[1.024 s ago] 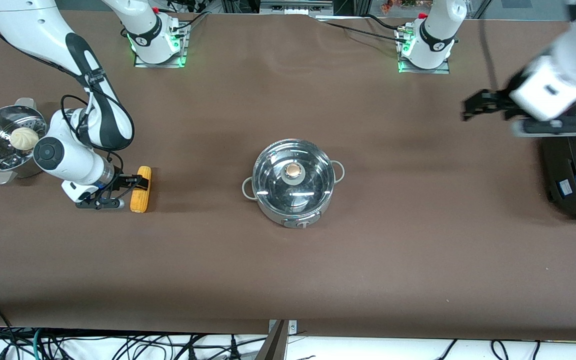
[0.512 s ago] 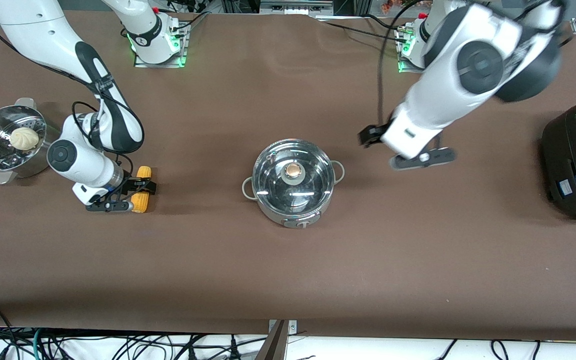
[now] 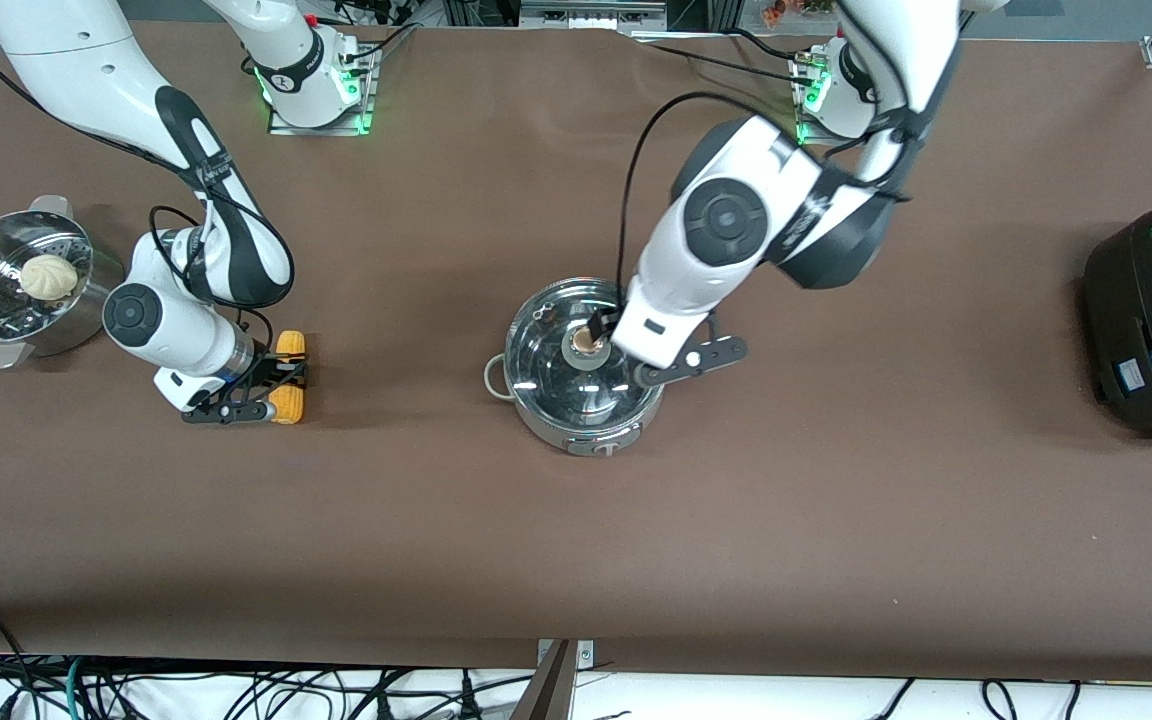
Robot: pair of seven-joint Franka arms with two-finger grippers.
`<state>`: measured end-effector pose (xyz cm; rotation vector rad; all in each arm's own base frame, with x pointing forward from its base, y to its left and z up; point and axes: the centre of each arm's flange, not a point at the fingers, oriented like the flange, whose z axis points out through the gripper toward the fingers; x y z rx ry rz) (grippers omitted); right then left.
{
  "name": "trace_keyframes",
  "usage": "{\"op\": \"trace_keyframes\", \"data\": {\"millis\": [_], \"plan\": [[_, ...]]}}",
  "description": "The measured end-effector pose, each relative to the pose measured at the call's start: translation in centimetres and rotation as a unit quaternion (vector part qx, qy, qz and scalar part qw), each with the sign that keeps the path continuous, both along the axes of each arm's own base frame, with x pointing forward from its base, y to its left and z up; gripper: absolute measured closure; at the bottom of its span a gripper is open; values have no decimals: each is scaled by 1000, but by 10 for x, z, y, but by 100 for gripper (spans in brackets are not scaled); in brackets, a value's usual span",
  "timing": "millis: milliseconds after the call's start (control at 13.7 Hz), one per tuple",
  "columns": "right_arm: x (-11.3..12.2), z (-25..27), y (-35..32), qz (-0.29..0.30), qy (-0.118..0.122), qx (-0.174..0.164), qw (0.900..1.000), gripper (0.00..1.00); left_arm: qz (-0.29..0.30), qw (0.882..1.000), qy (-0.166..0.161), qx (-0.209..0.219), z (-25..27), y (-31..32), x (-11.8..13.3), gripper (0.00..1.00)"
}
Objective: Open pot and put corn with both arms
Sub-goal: 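Grasp the corn with the right gripper while the left gripper grasps the knob, then lift the glass lid with the left gripper while the right gripper carries corn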
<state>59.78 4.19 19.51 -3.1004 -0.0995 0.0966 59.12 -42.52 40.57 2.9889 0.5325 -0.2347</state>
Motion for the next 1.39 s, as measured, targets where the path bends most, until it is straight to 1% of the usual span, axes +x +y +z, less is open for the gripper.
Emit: {"op": "trace_keyframes", "data": {"millis": [146, 220, 293, 439, 585, 732, 878, 951, 1024, 1098, 1171, 1244, 1317, 1390], "plan": [[9, 18, 1, 3, 17, 0, 1000, 55, 9, 1000, -1, 8, -14, -20, -2, 0], [17, 36, 2, 5, 26, -1, 1000, 55, 11, 1000, -2, 11, -19, -29, -6, 0], [24, 58, 4, 7, 34, 0, 999, 56, 10, 1000, -4, 11, -23, -38, -9, 0], [36, 107, 10, 14, 46, 0, 999, 67, 5, 1000, -10, 10, -31, -50, -14, 0], [44, 156, 16, 20, 59, 1, 998, 68, -7, 1000, -21, 21, -46, -61, -19, 0], [51, 202, 17, 23, 73, 0, 997, 68, -15, 999, -24, 27, -59, -70, -24, 0], [54, 240, 18, 25, 79, 0, 997, 68, -17, 999, -25, 28, -63, -72, -24, 0], [55, 251, 18, 26, 79, 0, 997, 68, -16, 999, -26, 28, -63, -71, -23, 3], [55, 258, 18, 26, 79, 0, 997, 68, -15, 999, -27, 28, -62, -71, -23, 3], [55, 266, 18, 26, 80, 0, 996, 68, -15, 999, -28, 27, -61, -71, -22, 10], [55, 278, 19, 28, 81, 0, 996, 68, -15, 999, -28, 27, -60, -71, -22, 11], [55, 293, 22, 31, 79, 0, 996, 68, -15, 999, -29, 27, -60, -71, -22, 15], [54, 308, 29, 31, 76, -1, 997, 68, -15, 999, -29, 26, -60, -71, -22, 28], [52, 318, 39, 25, 73, -3, 997, 68, -15, 999, -29, 26, -59, -71, -21, 38]]}}
